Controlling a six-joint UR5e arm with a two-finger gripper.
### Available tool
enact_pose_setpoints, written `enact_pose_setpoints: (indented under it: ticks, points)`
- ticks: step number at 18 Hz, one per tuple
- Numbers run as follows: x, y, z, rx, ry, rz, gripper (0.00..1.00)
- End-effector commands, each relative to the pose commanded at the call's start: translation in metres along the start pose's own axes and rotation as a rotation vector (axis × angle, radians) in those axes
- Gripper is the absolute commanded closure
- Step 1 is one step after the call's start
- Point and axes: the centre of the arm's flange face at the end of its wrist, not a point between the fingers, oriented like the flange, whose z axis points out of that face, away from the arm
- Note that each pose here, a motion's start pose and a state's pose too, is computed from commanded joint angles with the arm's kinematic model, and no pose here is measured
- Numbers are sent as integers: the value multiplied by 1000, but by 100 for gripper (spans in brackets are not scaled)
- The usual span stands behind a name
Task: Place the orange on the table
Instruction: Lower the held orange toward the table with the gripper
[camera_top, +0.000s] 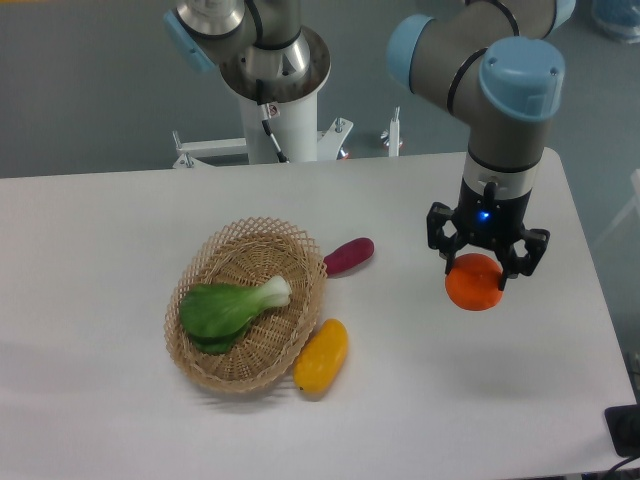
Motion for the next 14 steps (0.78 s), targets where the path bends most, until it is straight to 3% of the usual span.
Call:
enact_pose_setpoints:
  ticks: [7, 14]
  points:
    - [-1, 8, 7, -13, 8, 37, 40]
    - [-25, 64, 24, -46, 35, 151, 40]
